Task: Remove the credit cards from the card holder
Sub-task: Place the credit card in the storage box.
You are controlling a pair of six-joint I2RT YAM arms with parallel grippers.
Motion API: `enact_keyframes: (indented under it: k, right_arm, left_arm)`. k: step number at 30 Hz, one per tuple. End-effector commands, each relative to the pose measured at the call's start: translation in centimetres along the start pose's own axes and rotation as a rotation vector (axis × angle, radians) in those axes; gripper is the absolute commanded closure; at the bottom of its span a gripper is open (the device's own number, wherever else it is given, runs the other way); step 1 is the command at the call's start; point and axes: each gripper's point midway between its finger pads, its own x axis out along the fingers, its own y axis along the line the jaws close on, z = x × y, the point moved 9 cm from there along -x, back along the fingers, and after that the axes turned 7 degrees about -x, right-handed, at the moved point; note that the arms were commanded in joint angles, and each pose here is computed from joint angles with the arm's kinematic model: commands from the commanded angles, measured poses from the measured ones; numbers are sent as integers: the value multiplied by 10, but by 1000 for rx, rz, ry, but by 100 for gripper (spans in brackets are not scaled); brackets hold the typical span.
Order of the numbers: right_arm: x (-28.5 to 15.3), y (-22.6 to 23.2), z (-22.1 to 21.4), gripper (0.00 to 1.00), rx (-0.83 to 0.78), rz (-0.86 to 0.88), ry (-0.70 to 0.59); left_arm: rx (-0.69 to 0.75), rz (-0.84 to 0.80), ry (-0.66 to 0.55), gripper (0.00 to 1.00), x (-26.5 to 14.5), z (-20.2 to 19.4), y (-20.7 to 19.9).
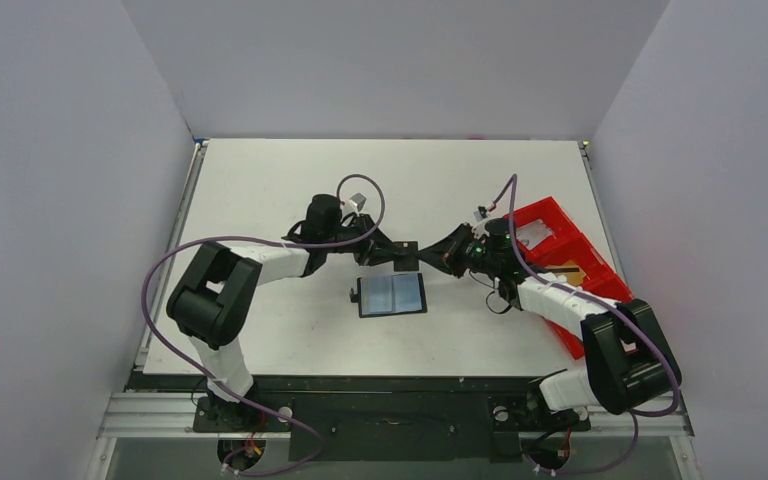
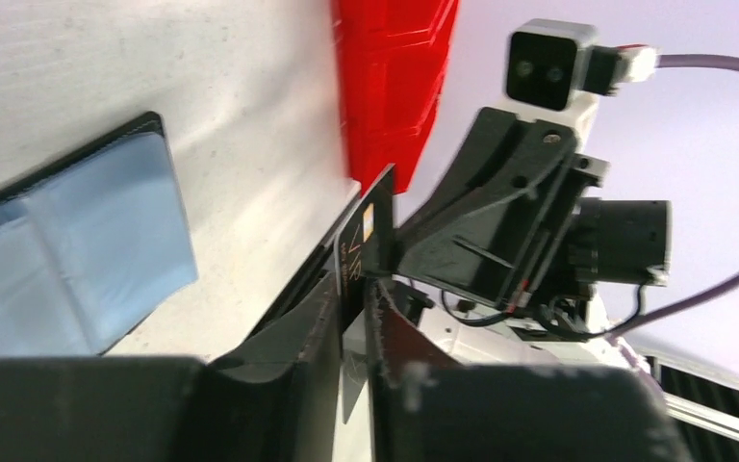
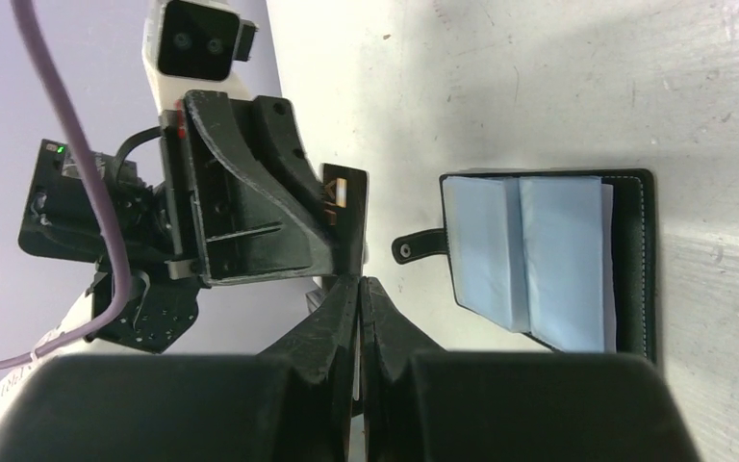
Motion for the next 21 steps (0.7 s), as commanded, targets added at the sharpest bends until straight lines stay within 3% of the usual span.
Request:
enact_keyframes:
  k: [1, 2, 3, 4, 6, 8, 13, 16, 21]
  right_arm:
    - [-6, 18, 9, 100, -51, 76, -41]
    - [-6, 18, 8, 100, -57, 74, -39]
    - [-6, 18, 8, 90, -62, 72, -35]
    - [-6, 19, 8, 72, -63, 73, -35]
    - [-7, 19, 7, 52, -68, 78, -36]
    - [-8, 20, 6, 45, -72, 89, -36]
    - [-8, 24, 4, 48, -53, 146, -42]
    - [-10, 27, 3, 60, -33, 194, -45]
    - [-13, 34, 1, 67, -11, 255, -42]
  left_arm:
    - [33, -100, 15, 96, -2, 1, -15]
    - [28, -101, 17, 100, -2, 1, -15]
    - [33, -111, 17, 100, -2, 1, -17]
    - [28, -115, 18, 100, -2, 1, -17]
    - [32, -137, 19, 100, -2, 1, -21]
    - [30, -159, 23, 100, -2, 1, -24]
    - [6, -222, 38, 100, -1, 2, -31]
    - [6, -246, 42, 100, 0, 5, -34]
    - [-7, -276, 42, 100, 2, 11, -36]
